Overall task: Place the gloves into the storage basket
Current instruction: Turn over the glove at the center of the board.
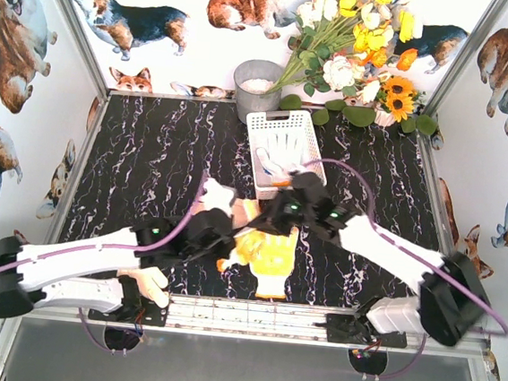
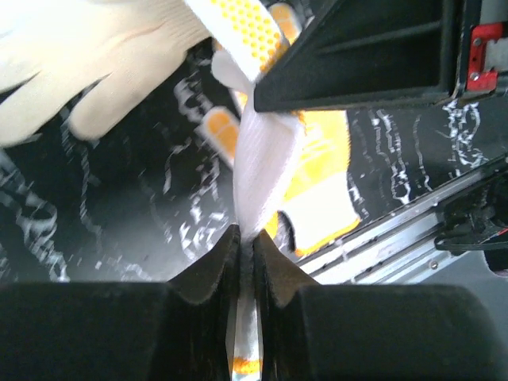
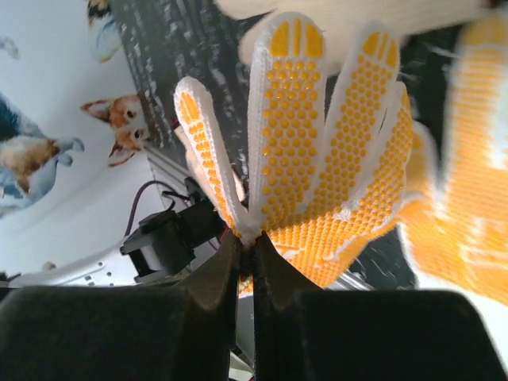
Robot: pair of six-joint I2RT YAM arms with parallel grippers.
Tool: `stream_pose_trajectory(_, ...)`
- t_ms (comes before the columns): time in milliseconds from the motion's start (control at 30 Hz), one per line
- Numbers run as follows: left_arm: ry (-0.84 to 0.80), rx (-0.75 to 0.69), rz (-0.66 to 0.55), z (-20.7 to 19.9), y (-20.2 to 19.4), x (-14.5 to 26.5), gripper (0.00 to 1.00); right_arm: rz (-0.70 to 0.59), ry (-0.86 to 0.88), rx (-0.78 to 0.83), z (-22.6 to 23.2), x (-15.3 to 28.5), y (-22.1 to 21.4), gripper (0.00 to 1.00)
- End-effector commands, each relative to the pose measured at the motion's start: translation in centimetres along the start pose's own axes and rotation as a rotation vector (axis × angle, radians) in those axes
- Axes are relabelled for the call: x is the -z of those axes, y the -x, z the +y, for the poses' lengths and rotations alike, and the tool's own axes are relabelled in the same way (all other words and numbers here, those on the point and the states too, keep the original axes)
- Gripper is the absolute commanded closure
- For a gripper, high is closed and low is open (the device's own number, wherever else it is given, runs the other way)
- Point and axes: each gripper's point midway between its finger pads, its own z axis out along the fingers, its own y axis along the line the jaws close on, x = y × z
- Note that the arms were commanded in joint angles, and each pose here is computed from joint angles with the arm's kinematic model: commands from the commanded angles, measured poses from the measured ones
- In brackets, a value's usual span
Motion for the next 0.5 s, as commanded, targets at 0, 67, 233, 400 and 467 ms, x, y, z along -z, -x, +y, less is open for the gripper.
stream_pose_trajectory(0,0.177,0.081,0.085,4.7,-1.8,4.5,0.95,-0.079,0.202,0.138,7.6,-2.6,2.2,0.99)
stream_pose_trajectory(67,0.214,0.106,0.075,5.8,-1.5,6.0,0.94,-0.039,0.235,0.185,9.0,-4.4,1.5,0.98)
stream_pose_trajectory(233,0.311,0.122,0.088,7.9,-1.6,7.9,0.93,0.037,0.265,0.261,9.4,-8.9,-0.3,0.98)
stream_pose_trajectory(400,0.259,0.120,0.090,7.1,-1.9,7.3,0.75,0.031,0.265,0.325,7.2,-11.1,-0.7,0.97)
stream_pose_trajectory(467,0.194,0.120,0.084,5.9,-1.8,6.6,0.67,0.018,0.234,0.357,5.4,-11.6,-0.7,0.96)
